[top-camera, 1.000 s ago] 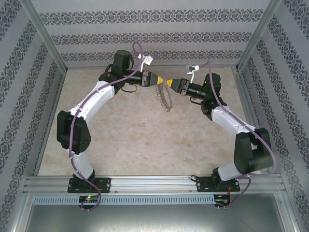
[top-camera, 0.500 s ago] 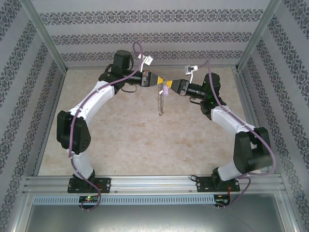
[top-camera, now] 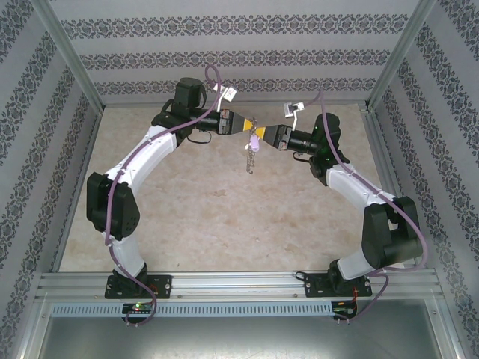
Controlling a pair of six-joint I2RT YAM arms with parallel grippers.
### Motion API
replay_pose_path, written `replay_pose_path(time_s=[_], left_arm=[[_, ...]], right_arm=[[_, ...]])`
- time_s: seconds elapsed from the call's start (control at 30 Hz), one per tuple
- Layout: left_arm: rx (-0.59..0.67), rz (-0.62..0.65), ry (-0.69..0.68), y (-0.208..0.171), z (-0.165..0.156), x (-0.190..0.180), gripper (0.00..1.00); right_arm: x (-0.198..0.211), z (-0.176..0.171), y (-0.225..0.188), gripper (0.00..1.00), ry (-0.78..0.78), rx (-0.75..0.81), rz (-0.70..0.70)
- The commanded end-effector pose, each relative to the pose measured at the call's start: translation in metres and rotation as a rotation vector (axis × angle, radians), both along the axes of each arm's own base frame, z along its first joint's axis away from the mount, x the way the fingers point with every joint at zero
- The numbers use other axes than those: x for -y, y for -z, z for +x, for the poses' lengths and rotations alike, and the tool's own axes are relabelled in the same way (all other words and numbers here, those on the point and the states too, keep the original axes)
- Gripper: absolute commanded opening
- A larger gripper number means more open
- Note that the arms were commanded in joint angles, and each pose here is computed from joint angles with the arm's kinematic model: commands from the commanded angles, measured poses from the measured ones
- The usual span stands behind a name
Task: Put the keys on the keyring
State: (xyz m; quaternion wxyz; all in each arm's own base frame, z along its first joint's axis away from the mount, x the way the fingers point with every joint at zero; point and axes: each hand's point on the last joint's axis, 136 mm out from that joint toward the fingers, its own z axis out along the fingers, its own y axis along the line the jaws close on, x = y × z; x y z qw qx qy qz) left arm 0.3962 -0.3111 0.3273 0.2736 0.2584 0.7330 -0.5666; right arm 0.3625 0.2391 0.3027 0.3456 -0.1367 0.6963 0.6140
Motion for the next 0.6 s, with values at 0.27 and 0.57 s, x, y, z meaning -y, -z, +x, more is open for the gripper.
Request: replay_pose_path(time_s=[0.27, 0.57], left_arm=[[0.082, -0.030, -0.003, -0.025, -0.006, -0.007, 0.00], [0.083, -0.031, 0.000, -0.025, -0.007, -0.007, 0.00]], right_arm=[[-0.012, -0.023, -0.007, 0.00, -0.130, 0.051, -0.012], [0.030, -0.012, -0.025, 0.42, 0.029, 0.078, -0.003]])
